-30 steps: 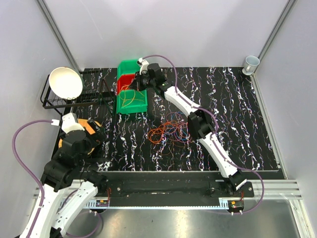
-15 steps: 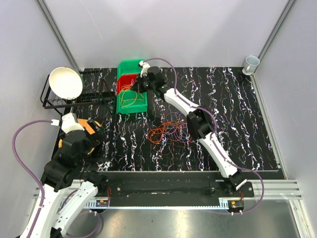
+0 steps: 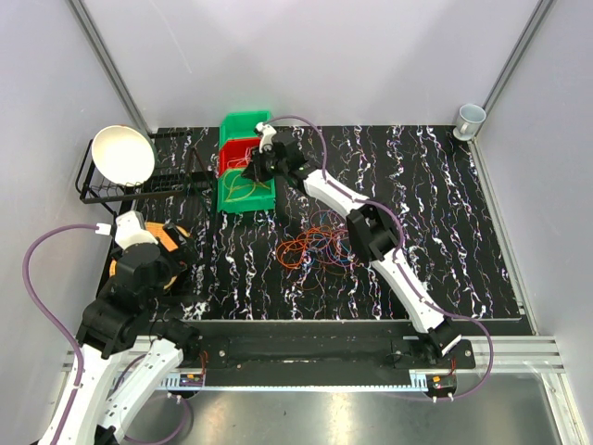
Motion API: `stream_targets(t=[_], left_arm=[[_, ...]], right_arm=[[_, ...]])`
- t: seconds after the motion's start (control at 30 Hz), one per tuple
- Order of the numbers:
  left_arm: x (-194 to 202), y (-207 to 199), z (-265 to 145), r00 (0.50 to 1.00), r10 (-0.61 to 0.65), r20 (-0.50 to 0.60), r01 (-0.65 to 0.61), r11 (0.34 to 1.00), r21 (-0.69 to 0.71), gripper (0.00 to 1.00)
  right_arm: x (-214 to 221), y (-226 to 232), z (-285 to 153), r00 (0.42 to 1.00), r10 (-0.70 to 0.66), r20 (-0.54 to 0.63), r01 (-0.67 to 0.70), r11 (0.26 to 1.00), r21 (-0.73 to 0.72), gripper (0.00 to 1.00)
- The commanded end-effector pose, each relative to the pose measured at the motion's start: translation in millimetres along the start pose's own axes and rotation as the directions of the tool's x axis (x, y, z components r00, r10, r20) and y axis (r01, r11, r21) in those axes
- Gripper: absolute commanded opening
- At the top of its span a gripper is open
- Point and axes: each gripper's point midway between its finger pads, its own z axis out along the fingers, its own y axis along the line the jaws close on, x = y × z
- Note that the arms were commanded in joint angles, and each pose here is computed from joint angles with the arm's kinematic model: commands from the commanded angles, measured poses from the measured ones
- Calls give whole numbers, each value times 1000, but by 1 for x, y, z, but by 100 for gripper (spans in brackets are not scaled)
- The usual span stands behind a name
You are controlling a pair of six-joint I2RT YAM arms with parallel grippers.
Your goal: Untangle the cables
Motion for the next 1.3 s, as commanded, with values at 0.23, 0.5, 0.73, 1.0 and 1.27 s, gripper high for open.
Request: stream_targets(t=[0.23, 0.5, 0.73, 1.0, 1.27], left_arm=[[-8, -9, 0, 1000, -8, 23, 7, 999, 37, 99], [-7, -9, 1, 1000, -5, 17, 4, 999, 36, 99], [-6, -10, 2, 1000, 0, 13, -1, 999, 37, 99], [-8, -18, 1, 1000, 21, 6, -21, 997, 77, 99], [-30, -23, -4, 992, -31, 118, 16, 992, 122, 99]], right_arm=[[-103, 68, -47, 980, -100, 170, 110, 993, -51, 47], [-133, 95, -84, 973, -107, 204, 121, 991, -60, 51], [-124, 94, -131, 969, -116, 217, 108, 993, 49, 59], [-107, 84, -202, 954, -91, 287, 40, 983, 179, 100], [-54, 69, -228, 976, 47, 214, -79, 986, 145, 100]])
